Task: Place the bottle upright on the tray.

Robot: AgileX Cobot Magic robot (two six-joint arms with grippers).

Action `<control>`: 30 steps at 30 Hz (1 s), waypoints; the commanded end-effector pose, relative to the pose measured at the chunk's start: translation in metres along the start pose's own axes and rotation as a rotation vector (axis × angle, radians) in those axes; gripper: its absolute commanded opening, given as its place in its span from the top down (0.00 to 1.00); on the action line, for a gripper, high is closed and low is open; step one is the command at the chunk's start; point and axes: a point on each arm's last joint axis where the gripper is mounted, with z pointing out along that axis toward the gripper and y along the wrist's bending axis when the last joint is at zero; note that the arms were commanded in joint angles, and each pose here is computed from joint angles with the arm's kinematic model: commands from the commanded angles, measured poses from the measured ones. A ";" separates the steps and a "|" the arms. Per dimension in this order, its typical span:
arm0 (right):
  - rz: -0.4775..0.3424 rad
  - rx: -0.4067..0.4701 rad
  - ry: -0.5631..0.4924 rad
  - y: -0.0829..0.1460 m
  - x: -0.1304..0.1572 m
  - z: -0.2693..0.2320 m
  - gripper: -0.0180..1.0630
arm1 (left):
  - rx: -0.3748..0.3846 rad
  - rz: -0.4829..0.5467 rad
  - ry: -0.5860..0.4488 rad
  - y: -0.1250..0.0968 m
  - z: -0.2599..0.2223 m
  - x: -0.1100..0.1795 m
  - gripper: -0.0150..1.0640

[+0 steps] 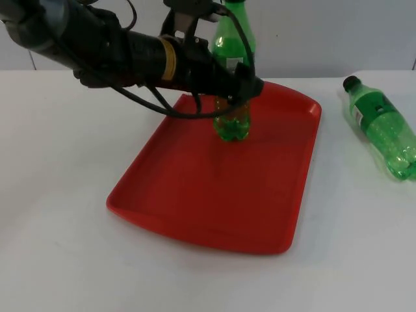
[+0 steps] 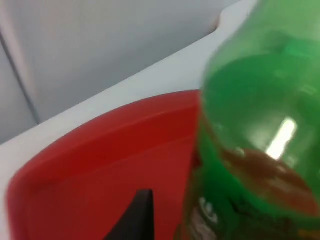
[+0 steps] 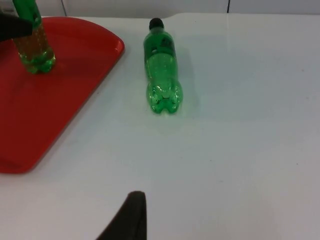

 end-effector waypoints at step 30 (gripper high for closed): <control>0.001 0.005 -0.008 0.000 0.000 0.000 0.01 | -0.113 -0.062 -0.023 -0.034 -0.146 -0.032 0.03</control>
